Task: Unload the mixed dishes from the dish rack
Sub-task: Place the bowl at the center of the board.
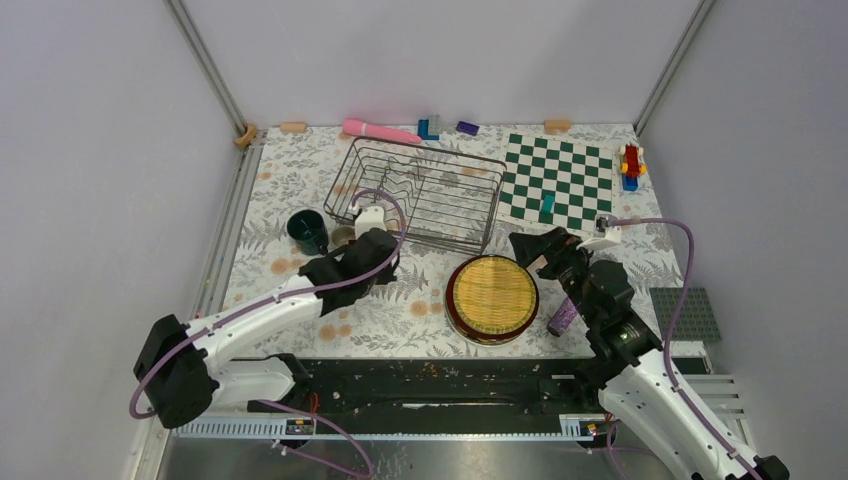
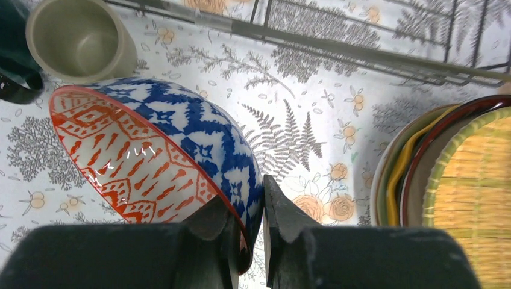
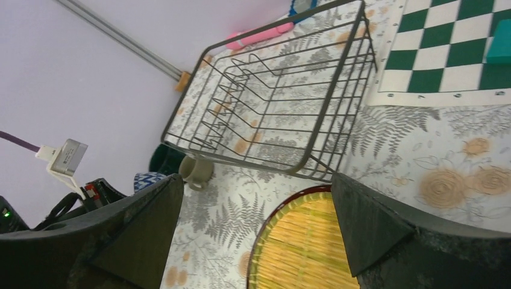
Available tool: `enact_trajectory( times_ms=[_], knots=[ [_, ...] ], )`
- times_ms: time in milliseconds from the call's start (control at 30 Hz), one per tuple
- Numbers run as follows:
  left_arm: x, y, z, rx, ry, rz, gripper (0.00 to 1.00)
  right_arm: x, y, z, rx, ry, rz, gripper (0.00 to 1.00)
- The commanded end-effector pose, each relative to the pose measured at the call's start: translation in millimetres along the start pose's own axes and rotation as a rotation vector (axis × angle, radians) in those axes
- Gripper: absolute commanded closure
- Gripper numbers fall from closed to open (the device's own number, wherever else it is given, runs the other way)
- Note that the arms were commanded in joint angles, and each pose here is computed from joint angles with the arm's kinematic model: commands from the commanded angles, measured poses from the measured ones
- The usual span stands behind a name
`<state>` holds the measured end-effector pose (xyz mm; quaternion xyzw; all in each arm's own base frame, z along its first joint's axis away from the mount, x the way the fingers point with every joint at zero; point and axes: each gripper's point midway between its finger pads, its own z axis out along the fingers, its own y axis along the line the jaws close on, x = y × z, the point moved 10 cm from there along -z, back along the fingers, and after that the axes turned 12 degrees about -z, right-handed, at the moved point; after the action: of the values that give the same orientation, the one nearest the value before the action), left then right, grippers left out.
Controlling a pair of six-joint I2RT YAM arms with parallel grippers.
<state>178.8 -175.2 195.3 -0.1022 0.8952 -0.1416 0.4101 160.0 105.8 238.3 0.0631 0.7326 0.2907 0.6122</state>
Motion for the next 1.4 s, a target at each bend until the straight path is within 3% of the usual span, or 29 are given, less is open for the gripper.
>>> enact_trajectory(
  times_ms=[0,667,1100,1367],
  knots=[
    [-3.9,-12.0,0.1,-0.047,-0.030,-0.016,1.00,5.1,-12.2,-3.0,0.085,0.019,-0.084,0.00],
    [45.9,-26.6,34.5,-0.122,0.148,0.085,0.98,8.3,-17.6,-4.3,0.146,0.086,-0.126,0.00],
    [55.2,-30.9,44.6,-0.141,0.184,0.111,0.86,8.3,-22.0,-5.2,0.193,0.081,-0.138,0.00],
    [57.3,-34.1,48.4,-0.142,0.196,0.130,0.72,7.9,-23.0,-6.4,0.203,0.075,-0.139,0.00]
  ],
)
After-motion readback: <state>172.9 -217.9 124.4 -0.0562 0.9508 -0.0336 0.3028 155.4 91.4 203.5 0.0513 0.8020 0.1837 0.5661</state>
